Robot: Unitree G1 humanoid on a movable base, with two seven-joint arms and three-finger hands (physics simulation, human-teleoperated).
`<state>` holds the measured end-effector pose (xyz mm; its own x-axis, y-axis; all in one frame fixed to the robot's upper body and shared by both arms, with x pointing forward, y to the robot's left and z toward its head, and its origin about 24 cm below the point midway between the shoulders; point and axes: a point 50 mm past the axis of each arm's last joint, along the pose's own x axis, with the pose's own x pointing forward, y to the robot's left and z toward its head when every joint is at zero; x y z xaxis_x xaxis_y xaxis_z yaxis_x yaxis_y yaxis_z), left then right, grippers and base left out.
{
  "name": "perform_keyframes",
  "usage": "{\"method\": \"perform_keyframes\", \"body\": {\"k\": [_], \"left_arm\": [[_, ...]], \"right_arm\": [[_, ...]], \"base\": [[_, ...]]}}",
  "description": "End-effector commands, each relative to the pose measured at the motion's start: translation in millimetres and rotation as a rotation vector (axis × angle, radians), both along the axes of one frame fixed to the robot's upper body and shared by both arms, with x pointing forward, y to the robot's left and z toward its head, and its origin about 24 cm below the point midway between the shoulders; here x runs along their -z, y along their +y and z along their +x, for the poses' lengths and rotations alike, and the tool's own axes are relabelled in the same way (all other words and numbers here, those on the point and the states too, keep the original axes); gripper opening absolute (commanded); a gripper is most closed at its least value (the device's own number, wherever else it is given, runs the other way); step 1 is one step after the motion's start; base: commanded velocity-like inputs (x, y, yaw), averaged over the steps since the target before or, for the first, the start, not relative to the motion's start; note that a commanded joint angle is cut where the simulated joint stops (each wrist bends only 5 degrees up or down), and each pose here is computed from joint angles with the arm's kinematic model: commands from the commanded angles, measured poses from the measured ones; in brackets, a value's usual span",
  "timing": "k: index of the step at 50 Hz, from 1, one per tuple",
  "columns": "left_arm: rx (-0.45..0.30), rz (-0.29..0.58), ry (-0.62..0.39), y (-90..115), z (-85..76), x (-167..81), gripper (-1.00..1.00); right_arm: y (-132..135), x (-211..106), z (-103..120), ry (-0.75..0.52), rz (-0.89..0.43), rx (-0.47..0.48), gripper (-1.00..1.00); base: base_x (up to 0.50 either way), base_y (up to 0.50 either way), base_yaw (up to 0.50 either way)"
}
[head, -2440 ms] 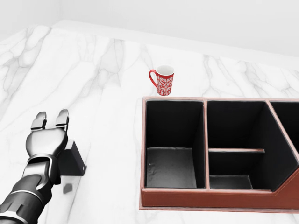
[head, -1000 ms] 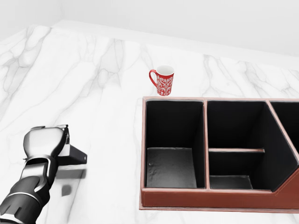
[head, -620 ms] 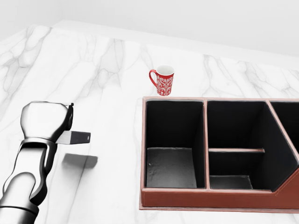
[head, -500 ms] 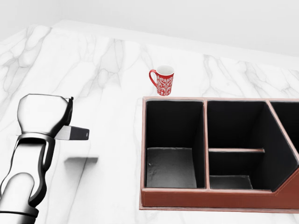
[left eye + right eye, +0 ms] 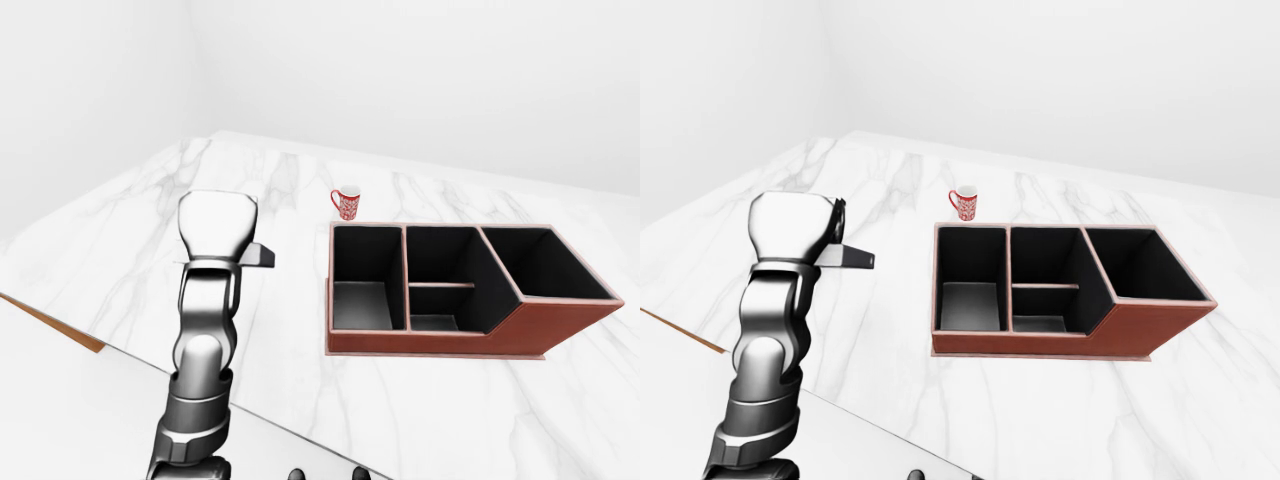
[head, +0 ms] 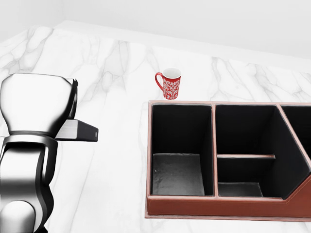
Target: Pick up the book and place it in the left compartment of the caddy.
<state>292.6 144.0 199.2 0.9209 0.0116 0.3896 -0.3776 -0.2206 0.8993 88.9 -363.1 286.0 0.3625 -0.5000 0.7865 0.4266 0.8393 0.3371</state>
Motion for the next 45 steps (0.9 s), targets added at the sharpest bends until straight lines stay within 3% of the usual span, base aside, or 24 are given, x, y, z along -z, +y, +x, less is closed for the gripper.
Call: {"method": "perform_keyframes", "body": {"k": [1, 2, 3, 6, 26, 30, 37, 45], "left_arm": [[0.04, -0.063, -0.125, -17, -34.2, -31, -1.0], [0.039, -0.064, -0.125, -17, -34.2, -31, -1.0], [0.047, -0.059, -0.148, -25, -48.5, -42, -1.0], [0.044, -0.08, -0.165, -29, -57.5, -48, -1.0], [0.084, -0.151, -0.169, -48, -74.0, -67, -1.0], [0.136, -0.166, -0.206, -61, -81.9, -74, -1.0], [0.212, -0.1, -0.19, -81, -86.2, -71, -1.0], [0.346, 0.086, -0.171, -120, -83.0, -64, -1.0]], "right_arm": [[1, 1, 1, 0.01, -0.011, 0.002, 1.0], [1, 1, 1, 0.01, -0.011, 0.002, 1.0], [1, 0, 1, 0.007, -0.012, 0.002, 1.0], [1, 2, 2, 0.012, -0.01, 0.001, 1.0], [1, 1, 1, 0.01, -0.015, 0.0, 1.0], [2, 0, 0, 0.009, -0.026, 0.002, 1.0], [2, 1, 2, 0.015, -0.024, 0.001, 1.0], [2, 1, 1, 0.015, -0.03, 0.002, 1.0]], "base": [[0.0, 0.0, 0.0], [0.0, 0.0, 0.0], [0.0, 0.0, 0.0], [0.0, 0.0, 0.0], [0.0, 0.0, 0.0], [0.0, 0.0, 0.0], [0.0, 0.0, 0.0], [0.0, 0.0, 0.0]]}}
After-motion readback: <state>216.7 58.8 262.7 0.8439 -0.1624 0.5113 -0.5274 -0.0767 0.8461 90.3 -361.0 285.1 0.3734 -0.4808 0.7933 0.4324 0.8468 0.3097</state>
